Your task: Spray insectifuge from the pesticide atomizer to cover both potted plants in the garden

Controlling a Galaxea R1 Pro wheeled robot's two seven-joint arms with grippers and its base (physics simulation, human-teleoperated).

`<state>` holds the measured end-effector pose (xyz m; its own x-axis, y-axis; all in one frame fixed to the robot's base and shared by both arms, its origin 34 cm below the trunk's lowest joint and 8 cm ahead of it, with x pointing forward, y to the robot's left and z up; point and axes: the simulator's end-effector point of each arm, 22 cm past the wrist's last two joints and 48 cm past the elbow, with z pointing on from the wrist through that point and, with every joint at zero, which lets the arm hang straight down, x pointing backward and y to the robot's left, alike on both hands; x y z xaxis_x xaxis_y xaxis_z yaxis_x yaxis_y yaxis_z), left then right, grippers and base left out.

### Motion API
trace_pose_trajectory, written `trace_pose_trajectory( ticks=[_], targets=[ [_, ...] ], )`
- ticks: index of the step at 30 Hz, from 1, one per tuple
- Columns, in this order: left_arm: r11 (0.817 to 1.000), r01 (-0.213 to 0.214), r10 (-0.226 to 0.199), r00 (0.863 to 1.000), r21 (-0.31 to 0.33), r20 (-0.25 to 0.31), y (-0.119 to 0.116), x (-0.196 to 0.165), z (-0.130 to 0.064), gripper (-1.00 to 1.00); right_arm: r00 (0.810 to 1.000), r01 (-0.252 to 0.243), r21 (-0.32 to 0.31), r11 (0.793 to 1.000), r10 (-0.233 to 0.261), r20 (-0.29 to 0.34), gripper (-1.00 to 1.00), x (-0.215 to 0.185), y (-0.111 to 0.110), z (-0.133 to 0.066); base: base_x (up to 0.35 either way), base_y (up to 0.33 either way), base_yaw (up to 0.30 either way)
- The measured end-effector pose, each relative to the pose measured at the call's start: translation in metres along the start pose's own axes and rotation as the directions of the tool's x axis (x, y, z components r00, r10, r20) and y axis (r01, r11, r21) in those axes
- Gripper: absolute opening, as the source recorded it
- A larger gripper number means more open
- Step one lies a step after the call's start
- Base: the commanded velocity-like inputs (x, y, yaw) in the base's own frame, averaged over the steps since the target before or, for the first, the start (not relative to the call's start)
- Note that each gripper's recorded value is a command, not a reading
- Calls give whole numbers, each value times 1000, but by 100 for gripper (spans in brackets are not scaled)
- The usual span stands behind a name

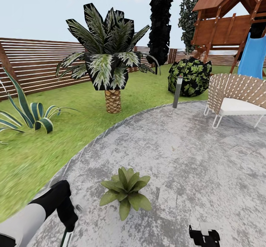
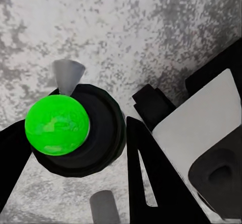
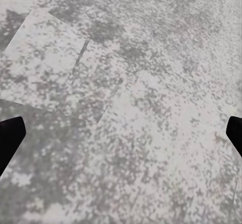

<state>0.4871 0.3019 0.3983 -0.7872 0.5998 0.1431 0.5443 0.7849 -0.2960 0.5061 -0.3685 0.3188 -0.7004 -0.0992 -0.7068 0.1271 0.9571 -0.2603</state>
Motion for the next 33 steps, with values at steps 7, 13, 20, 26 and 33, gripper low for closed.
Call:
trace_pose_trajectory(
  ticks=[7, 13, 20, 26, 33],
  targets=[
    [1000, -28, 28, 1000, 4, 12, -4, -1, 4, -100, 1000, 0, 1, 1000, 0, 2, 100, 0, 0, 0, 0, 0, -13],
    [999, -39, 39, 999, 1, 12, -6, -6, 3, -100, 1000, 0, 1, 1000, 0, 2, 100, 0, -1, 0, 36, 0, -253],
    [999, -37, 37, 999, 5, 0, -7, -1, 7, -100, 1000, 0, 2, 1000, 0, 2, 100, -1, -1, 0, 159, 0, -105],
    [1000, -30, 30, 1000, 4, -6, -5, 5, 11, -100, 1000, 0, 2, 1000, 0, 2, 100, 0, -1, 0, 7, 0, -2],
    [1000, -28, 28, 999, 12, -33, -7, 21, 23, -100, 1000, 0, 2, 1000, 0, 2, 100, 0, -1, 0, 0, 0, 0]
  ],
)
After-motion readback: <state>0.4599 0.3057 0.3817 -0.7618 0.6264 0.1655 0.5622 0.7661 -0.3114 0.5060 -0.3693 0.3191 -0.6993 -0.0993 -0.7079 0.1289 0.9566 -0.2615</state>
